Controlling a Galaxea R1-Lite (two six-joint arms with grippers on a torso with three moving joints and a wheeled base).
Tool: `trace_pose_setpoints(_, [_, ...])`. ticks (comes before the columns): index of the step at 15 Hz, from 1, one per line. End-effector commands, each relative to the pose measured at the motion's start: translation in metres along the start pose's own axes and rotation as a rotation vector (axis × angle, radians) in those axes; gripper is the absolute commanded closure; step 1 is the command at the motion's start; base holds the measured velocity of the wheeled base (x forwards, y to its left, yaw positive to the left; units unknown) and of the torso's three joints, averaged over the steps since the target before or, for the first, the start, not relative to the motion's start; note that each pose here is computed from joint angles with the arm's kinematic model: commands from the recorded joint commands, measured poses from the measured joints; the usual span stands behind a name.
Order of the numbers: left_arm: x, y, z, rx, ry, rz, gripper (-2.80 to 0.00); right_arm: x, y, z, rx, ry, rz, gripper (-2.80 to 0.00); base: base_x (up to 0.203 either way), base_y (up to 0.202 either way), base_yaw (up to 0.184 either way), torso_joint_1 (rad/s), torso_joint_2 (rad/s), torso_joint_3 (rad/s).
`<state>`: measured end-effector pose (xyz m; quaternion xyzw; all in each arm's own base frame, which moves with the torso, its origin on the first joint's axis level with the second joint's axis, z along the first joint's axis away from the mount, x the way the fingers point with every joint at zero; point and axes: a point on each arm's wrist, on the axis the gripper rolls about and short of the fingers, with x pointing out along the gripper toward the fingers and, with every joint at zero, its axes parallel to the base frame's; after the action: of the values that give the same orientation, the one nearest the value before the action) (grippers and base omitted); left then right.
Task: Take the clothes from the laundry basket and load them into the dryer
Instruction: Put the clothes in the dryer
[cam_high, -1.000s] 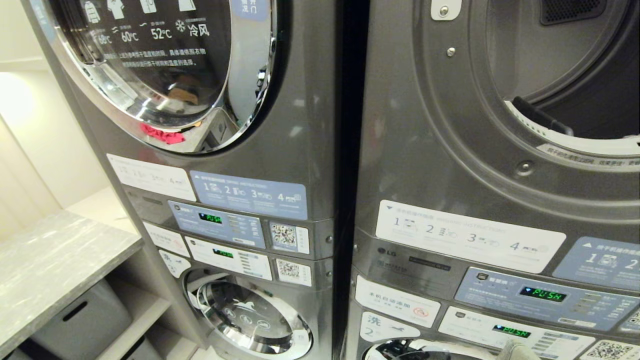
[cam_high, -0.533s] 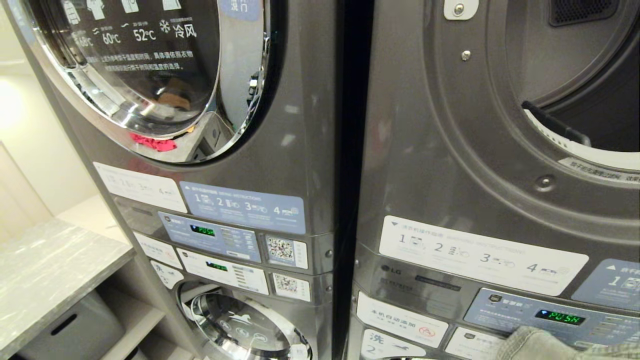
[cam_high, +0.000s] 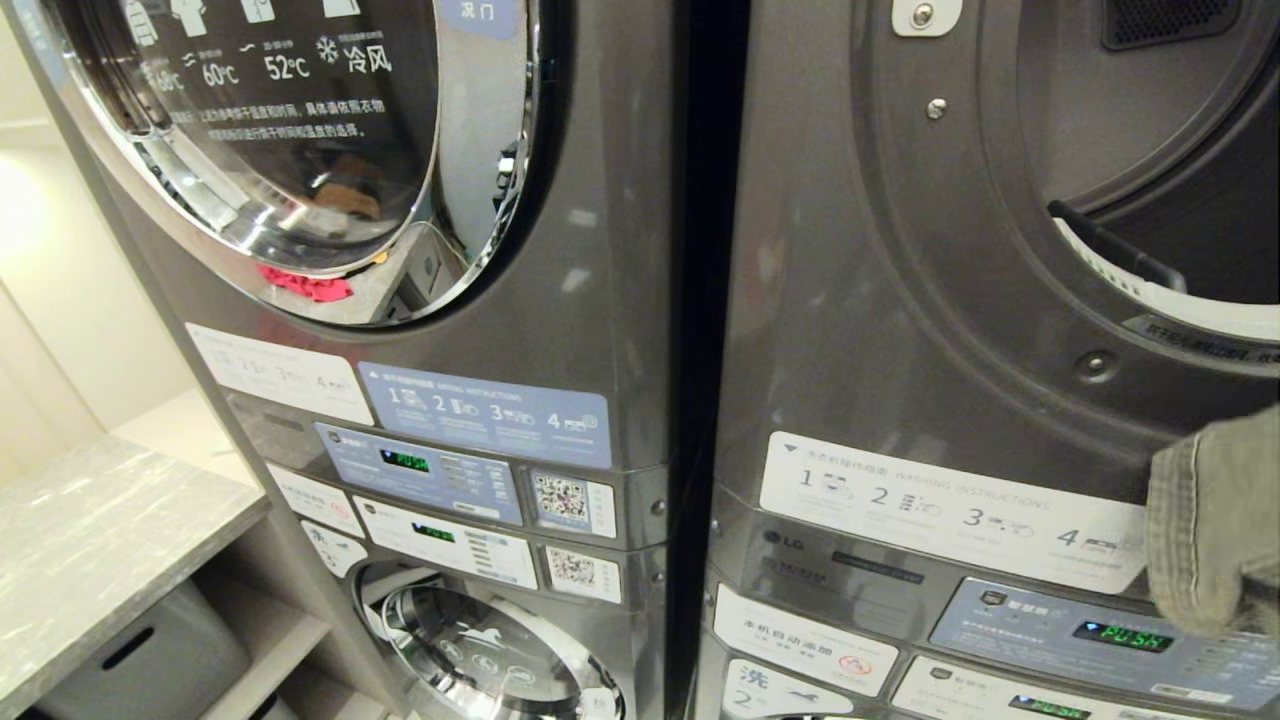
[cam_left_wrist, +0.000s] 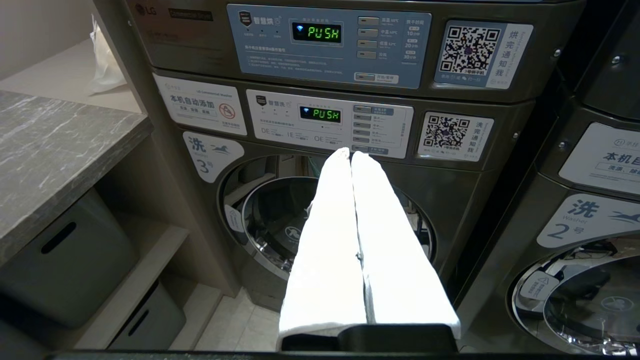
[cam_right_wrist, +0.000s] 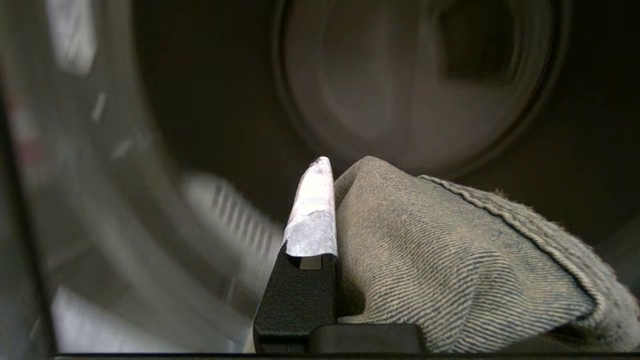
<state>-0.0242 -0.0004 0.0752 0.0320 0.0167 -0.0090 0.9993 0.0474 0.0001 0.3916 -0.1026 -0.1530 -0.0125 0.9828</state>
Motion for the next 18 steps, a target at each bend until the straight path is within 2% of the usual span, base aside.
trace_pose_setpoints(1, [0.0,0.0,0.0,0.0,0.0,0.0,0.0,0.095,0.0,-0.005,-0.002,0.076,0.007,0.0,0.0,0.0,0.0,0.0,0.0,0.0])
trace_pose_setpoints(3, [0.0,0.0,0.0,-0.005,-0.002,0.0,0.0,0.142,-0.002,0.002,-0.001,0.037,-0.019,0.0,0.0,0.0,0.0,0.0,0.0,0.0])
trace_pose_setpoints(4, [0.0,0.0,0.0,-0.026,-0.001,0.012,0.0,0.162,-0.003,0.004,0.0,0.015,-0.043,0.0,0.0,0.0,0.0,0.0,0.0,0.0])
trace_pose_setpoints(5, [0.0,0.001,0.0,-0.048,-0.002,0.024,0.0,0.181,-0.005,0.004,0.002,-0.013,-0.082,0.0,0.0,0.0,0.0,0.0,0.0,0.0])
trace_pose_setpoints(9, [0.0,0.001,0.001,-0.052,-0.012,0.025,0.0,0.242,-0.006,-0.009,0.02,-0.126,-0.259,0.0,0.0,0.0,0.0,0.0,0.0,0.0])
trace_pose_setpoints(18, [0.0,0.001,0.001,-0.052,-0.013,0.025,0.0,0.279,0.002,-0.048,0.016,-0.077,-0.264,0.0,0.0,0.0,0.0,0.0,0.0,0.0])
